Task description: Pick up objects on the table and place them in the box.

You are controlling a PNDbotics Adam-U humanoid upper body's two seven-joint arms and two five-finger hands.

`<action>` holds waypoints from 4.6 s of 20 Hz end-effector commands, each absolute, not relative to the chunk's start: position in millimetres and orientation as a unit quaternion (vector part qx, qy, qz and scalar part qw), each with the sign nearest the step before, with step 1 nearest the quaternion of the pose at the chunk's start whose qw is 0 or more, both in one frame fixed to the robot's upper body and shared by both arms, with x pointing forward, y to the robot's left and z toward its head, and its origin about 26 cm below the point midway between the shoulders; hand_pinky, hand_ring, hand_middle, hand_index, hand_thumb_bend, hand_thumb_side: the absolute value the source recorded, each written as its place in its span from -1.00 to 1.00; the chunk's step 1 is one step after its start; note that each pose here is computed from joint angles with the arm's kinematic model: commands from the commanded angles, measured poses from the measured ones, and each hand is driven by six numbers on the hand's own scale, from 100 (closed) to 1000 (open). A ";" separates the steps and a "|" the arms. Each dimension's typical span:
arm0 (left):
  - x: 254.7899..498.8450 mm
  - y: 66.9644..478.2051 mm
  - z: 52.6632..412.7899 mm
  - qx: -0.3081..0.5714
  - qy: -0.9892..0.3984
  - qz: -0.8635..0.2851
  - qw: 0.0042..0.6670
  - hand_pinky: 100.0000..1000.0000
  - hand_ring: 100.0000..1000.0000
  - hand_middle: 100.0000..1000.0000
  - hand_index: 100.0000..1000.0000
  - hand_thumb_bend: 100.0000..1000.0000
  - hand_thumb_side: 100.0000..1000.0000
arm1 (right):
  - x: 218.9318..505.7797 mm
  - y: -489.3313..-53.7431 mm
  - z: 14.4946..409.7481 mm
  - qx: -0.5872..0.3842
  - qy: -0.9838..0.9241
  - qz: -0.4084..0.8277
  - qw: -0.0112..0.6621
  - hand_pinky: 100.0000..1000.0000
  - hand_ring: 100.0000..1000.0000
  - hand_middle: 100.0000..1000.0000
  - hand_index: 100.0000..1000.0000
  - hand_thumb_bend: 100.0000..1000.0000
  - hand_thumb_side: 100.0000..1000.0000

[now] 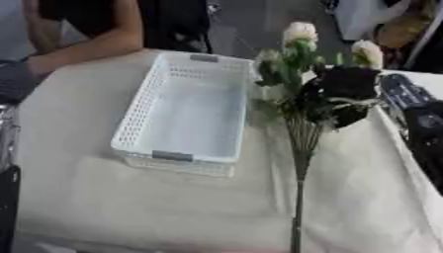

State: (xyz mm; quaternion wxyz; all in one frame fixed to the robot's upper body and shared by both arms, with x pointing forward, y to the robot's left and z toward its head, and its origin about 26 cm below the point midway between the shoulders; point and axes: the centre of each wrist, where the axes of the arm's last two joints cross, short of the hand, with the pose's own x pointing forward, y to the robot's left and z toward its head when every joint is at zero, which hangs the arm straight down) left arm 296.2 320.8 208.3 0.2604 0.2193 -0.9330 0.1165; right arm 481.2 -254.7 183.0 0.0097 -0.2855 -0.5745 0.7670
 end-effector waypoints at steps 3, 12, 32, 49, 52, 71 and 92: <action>292.7 325.3 217.8 0.231 -0.936 0.104 0.246 -0.17 -0.10 0.15 0.31 -0.93 0.70 | 475.9 -285.7 253.0 -0.347 -0.586 0.732 -0.032 -1.00 -1.00 -1.00 -0.69 -1.00 -0.97; 292.8 325.1 217.0 0.230 -0.936 0.103 0.248 -0.17 -0.10 0.15 0.31 -0.93 0.70 | 479.0 -312.7 286.5 -0.376 -0.633 0.676 0.016 -1.00 -1.00 -1.00 -0.68 -1.00 -1.00; 297.2 314.7 218.0 0.199 -0.942 0.100 0.251 -0.17 -0.10 0.15 0.30 -0.92 0.70 | 491.6 -243.6 327.6 -0.304 -0.759 0.572 0.065 -1.00 -1.00 -1.00 -0.64 -1.00 -1.00; 299.4 314.8 216.0 0.195 -0.942 0.096 0.254 -0.16 -0.10 0.15 0.30 -0.91 0.71 | 473.9 -236.3 393.1 -0.331 -0.782 0.526 0.044 -1.00 -1.00 -1.00 -0.65 -1.00 -1.00; 299.6 314.8 216.1 0.195 -0.943 0.096 0.254 -0.16 -0.09 0.15 0.30 -0.91 0.70 | 472.9 -233.6 396.5 -0.329 -0.788 0.519 0.042 -1.00 -1.00 -1.00 -0.65 -1.00 -1.00; 306.3 280.3 236.5 0.106 -0.964 0.092 0.227 -0.15 -0.09 0.15 0.30 -0.90 0.70 | 492.8 -148.8 295.4 -0.156 -0.839 0.512 0.093 -1.00 -1.00 -1.00 -0.54 -1.00 -0.54; 306.9 270.7 244.2 0.075 -0.970 0.080 0.215 -0.15 -0.08 0.15 0.30 -0.91 0.68 | 487.3 -110.0 161.8 -0.076 -0.680 0.712 0.161 0.92 0.98 1.00 1.00 -1.00 0.00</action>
